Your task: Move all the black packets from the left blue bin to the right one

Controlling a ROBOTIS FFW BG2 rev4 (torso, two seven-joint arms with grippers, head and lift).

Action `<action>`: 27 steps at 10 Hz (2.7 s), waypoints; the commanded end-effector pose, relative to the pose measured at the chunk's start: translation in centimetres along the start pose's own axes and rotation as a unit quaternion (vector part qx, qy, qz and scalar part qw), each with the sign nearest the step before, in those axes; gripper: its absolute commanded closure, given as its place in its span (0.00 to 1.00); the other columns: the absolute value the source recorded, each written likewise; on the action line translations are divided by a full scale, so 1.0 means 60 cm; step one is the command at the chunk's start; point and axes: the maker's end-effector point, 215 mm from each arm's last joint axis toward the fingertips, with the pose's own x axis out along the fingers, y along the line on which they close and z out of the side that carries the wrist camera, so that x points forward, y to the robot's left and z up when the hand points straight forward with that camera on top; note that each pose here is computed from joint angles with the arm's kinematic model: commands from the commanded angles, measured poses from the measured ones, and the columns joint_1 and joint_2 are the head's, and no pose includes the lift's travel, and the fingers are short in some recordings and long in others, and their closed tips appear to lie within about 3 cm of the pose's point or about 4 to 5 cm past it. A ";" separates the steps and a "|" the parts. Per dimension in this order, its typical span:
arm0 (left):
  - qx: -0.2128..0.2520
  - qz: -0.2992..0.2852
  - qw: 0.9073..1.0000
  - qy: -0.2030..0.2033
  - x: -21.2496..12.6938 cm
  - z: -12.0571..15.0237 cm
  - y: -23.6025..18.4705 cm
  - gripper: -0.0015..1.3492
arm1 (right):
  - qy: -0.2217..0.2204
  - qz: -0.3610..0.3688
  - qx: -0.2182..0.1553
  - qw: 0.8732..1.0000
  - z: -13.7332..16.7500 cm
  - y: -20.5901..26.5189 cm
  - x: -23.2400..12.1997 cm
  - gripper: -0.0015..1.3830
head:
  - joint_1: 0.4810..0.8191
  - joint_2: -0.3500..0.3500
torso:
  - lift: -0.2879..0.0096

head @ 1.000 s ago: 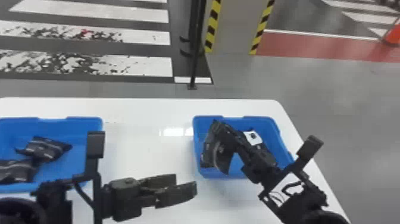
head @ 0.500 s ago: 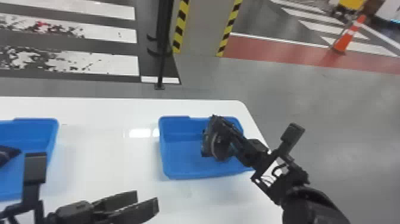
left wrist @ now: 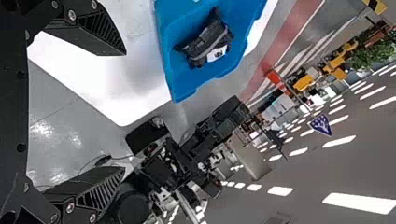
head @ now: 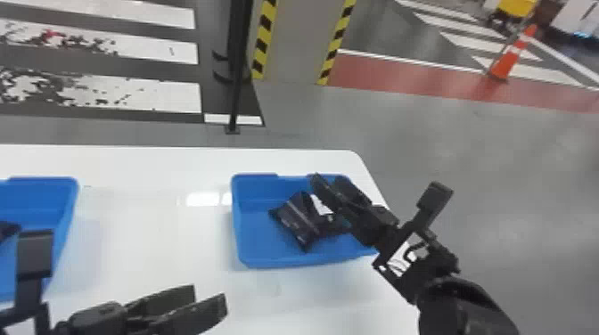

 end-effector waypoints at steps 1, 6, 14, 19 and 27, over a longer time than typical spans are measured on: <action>0.022 0.005 0.999 -0.029 -0.008 0.031 0.004 0.13 | -0.011 -0.007 -0.039 0.999 0.006 0.014 -0.024 0.24 | 0.63 0.00 | 0.56; 0.058 0.099 0.989 -0.095 -0.116 0.079 0.065 0.13 | -0.040 -0.029 -0.100 0.994 -0.024 0.082 -0.113 0.24 | 0.63 0.10 | 0.56; 0.093 0.405 0.903 -0.109 -0.462 0.221 0.309 0.13 | -0.012 0.003 -0.071 0.997 -0.100 0.193 -0.158 0.24 | 0.63 0.66 | 0.56; 0.033 0.438 0.890 -0.125 -0.493 0.305 0.437 0.13 | -0.002 0.007 -0.048 0.999 -0.127 0.196 -0.152 0.25 | 0.63 0.86 | 0.56; -0.061 0.483 0.871 -0.067 -0.452 0.289 0.582 0.14 | 0.012 0.010 -0.026 1.000 -0.157 0.193 -0.144 0.25 | 0.63 0.89 | 0.56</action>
